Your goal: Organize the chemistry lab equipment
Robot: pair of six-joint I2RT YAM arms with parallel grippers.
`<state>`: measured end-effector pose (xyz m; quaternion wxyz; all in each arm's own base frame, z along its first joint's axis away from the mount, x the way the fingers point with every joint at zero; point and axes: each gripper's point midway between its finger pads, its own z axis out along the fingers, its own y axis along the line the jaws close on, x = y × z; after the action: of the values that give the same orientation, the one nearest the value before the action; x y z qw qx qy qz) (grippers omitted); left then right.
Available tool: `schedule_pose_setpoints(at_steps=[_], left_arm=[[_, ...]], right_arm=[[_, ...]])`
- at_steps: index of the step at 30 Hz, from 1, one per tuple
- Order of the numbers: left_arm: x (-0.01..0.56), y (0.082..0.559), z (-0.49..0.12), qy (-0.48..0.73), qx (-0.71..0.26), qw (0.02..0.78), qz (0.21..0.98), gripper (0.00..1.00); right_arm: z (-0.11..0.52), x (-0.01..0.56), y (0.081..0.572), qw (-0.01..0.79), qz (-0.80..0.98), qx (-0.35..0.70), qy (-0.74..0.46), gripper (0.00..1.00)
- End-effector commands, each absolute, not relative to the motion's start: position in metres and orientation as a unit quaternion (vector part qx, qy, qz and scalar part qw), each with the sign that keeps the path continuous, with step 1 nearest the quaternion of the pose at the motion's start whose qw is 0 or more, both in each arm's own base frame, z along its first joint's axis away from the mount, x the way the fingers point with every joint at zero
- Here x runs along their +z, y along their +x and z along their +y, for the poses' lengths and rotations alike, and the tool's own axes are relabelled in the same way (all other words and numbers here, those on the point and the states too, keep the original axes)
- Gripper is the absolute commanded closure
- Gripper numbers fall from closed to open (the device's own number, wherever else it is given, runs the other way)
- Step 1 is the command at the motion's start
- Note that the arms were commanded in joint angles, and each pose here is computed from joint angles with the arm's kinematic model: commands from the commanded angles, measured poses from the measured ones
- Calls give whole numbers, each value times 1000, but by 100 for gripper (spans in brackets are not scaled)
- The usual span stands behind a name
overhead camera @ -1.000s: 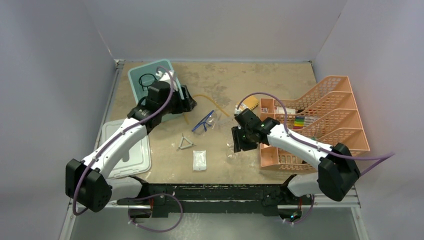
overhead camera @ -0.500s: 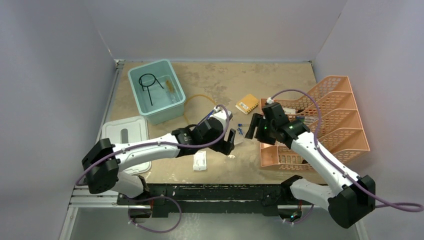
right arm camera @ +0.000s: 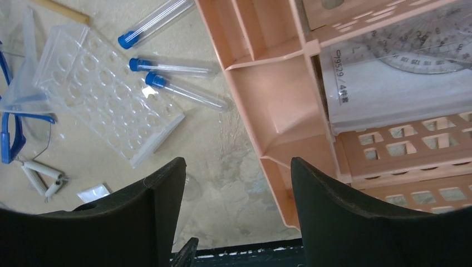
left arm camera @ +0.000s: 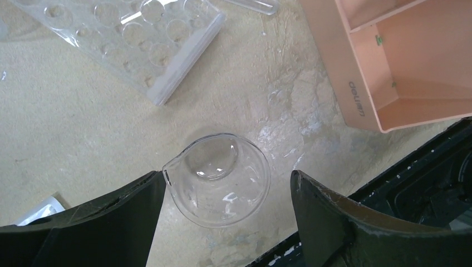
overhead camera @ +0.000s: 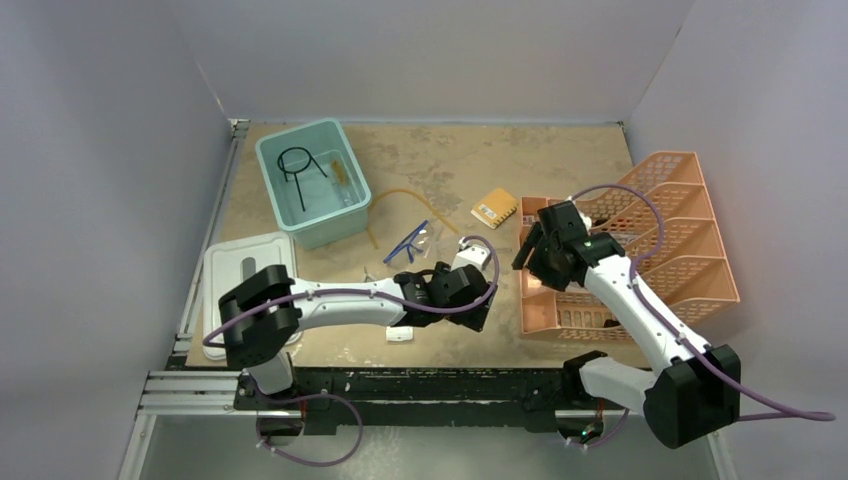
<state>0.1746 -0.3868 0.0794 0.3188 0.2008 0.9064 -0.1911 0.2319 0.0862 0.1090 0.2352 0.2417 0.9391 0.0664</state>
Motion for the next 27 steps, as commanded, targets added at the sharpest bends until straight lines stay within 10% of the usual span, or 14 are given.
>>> schedule_pose_setpoints(at_steps=[1,13,27], left_arm=[[92,178,-401,171,-214,326,905,19],[91,191,-396,153,-164,338,914,60],[230,261,-327,91,-178,411,889,62]], right_arm=[[73,119,242,259,929,52,259,29],[69,129,254,285,927,51,240,30],[80,143,275,306,920,75,232,32]])
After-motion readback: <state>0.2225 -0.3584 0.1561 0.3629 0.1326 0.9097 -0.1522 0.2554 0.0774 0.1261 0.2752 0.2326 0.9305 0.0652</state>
